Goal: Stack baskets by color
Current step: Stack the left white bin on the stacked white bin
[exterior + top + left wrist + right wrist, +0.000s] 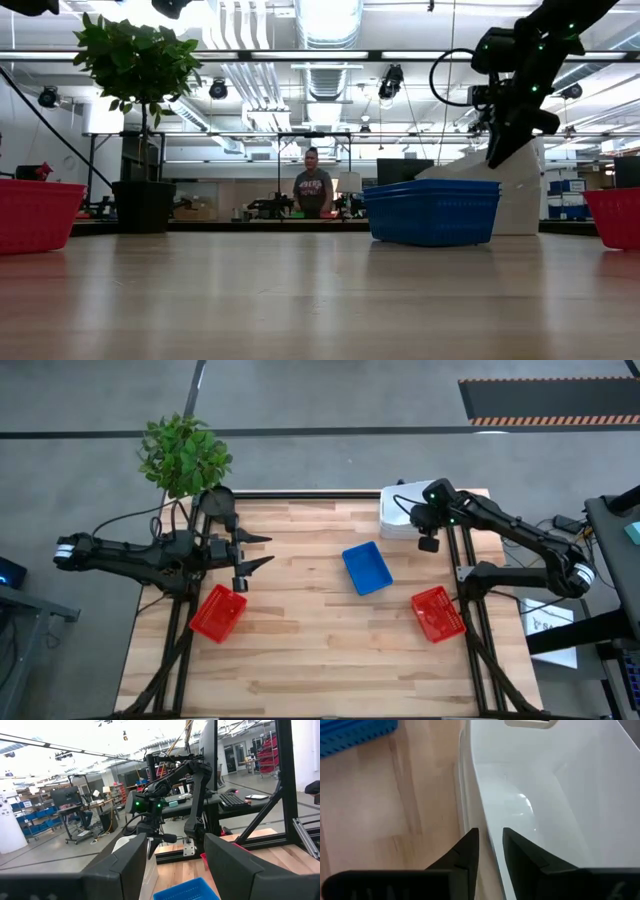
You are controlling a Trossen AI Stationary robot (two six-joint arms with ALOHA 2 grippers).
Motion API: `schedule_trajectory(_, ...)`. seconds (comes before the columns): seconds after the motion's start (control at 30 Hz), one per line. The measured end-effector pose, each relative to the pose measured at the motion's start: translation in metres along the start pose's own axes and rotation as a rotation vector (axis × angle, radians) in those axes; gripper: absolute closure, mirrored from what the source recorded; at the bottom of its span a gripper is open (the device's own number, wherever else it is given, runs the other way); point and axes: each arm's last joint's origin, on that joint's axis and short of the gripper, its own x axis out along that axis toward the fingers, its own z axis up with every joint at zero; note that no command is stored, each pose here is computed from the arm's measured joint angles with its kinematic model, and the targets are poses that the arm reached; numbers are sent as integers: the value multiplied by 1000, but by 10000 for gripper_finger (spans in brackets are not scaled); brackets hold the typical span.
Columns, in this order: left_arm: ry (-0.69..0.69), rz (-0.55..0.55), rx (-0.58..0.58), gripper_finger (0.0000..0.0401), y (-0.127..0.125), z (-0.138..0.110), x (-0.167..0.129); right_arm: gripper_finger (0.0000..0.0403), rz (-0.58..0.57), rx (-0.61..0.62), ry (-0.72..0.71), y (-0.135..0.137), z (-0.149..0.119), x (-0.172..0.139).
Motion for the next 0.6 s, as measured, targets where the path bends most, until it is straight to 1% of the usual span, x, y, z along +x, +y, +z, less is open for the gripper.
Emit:
schedule_trajectory(0.13, 0, 0, 0, 219, 0, 0, 0, 310, -2, 23, 1, 0, 0, 0)
schedule_trajectory(0.27, 0, 0, 0, 219, 0, 0, 0, 309, -8, 56, -2, -1, 1, -4)
schedule_trajectory(0.47, 0, 0, 0, 219, 0, 0, 0, 321, -12, 110, -9, -5, 8, -21)
schedule_trajectory(0.6, 0, 0, 0, 219, 0, 0, 0, 338, -14, 185, -11, -9, 14, -35)
